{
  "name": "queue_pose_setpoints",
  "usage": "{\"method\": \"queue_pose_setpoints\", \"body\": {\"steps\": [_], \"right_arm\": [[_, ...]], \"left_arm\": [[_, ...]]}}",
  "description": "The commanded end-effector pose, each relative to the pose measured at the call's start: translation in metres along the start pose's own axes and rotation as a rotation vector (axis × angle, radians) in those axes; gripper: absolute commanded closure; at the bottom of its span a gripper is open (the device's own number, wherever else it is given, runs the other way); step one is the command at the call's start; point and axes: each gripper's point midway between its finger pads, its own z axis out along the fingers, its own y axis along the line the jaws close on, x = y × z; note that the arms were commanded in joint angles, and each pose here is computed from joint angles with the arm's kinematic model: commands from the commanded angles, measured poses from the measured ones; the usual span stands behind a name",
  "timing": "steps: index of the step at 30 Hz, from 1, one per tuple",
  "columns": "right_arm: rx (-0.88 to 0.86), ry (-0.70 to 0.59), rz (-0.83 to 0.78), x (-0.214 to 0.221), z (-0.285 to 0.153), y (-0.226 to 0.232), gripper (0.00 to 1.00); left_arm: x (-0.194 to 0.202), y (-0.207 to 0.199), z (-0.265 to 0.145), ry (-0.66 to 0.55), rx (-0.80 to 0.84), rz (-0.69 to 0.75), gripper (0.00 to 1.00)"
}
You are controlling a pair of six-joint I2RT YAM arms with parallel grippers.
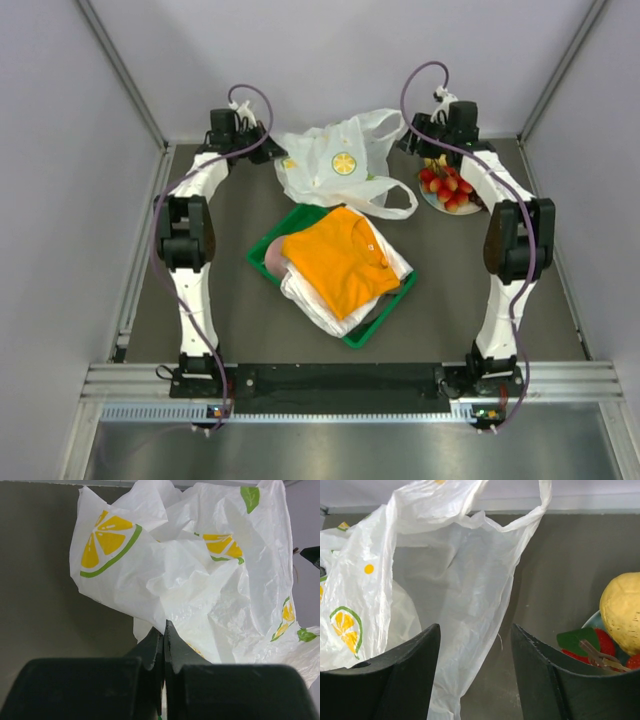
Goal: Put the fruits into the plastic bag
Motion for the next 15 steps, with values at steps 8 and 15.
{"method": "queue_pose_setpoints", "body": {"steps": [8, 15], "right_arm": [[0.03, -0.109, 0.004, -0.035, 0.018, -0.003, 0.39], [0.061, -0.165, -0.01, -0.048, 0.044, -0.019, 0.39]], "left_arm": [[-0.061, 0.006, -0.001, -0.206, -0.051, 0.021, 0.31], [-0.065, -0.028, -0.028, -0.247, -0.003, 0.018, 0.05]]}}
